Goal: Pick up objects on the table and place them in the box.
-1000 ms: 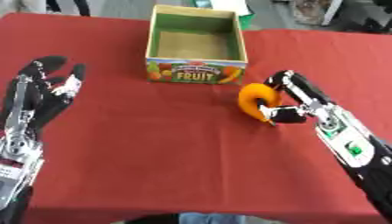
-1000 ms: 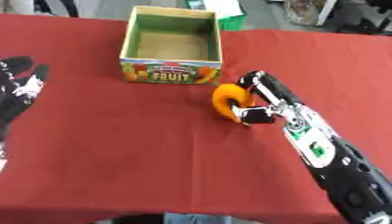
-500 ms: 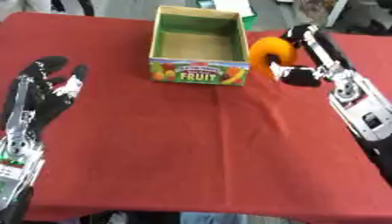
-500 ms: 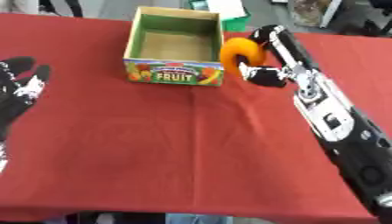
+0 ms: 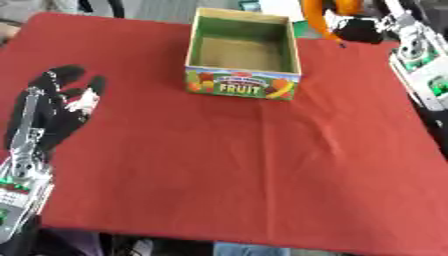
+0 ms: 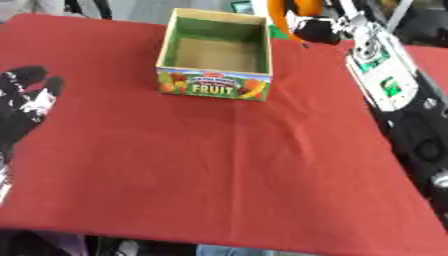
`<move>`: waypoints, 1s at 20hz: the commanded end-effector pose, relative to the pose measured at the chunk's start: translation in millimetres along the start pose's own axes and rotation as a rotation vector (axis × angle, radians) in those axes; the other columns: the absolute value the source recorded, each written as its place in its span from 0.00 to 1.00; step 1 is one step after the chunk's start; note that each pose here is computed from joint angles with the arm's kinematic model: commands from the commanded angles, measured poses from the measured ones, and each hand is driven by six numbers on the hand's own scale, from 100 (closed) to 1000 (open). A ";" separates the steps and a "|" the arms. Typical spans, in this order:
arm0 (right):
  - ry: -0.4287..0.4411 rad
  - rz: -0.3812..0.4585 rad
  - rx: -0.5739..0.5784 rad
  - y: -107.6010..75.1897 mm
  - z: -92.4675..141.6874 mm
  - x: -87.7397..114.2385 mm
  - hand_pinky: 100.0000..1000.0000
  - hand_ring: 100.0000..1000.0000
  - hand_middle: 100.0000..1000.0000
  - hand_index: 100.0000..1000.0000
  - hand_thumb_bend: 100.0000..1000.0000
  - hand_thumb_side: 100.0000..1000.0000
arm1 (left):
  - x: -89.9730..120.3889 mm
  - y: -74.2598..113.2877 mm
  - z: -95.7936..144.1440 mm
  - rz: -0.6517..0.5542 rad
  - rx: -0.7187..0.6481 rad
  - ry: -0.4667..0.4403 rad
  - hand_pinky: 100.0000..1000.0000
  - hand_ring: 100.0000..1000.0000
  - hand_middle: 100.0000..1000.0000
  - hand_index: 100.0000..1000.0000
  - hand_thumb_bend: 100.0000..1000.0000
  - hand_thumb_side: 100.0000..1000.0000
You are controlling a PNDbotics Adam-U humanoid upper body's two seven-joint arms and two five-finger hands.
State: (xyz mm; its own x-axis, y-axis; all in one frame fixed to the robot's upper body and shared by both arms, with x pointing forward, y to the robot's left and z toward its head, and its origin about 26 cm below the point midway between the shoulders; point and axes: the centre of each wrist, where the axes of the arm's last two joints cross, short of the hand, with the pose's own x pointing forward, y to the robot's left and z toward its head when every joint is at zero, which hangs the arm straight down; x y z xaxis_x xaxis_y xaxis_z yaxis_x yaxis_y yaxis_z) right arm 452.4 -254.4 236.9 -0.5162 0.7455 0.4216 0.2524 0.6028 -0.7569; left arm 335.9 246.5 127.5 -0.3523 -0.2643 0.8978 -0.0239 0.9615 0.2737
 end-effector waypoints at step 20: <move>0.208 0.074 0.011 60.8 -15.1 -45.1 0.58 0.64 0.34 0.44 0.00 0.00 | 28.8 -31.6 -14.8 0.046 -0.171 -0.096 0.79 0.85 0.73 0.66 0.43 0.32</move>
State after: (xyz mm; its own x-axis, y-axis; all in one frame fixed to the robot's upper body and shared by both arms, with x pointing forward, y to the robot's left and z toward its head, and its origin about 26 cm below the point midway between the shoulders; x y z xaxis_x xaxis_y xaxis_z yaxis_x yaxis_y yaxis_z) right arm 500.1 -246.5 164.3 -0.3041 0.8209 0.4833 0.2388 0.5568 -0.7956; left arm 340.7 210.3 140.6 -0.4063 -0.2130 0.8886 0.1421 0.9459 0.2917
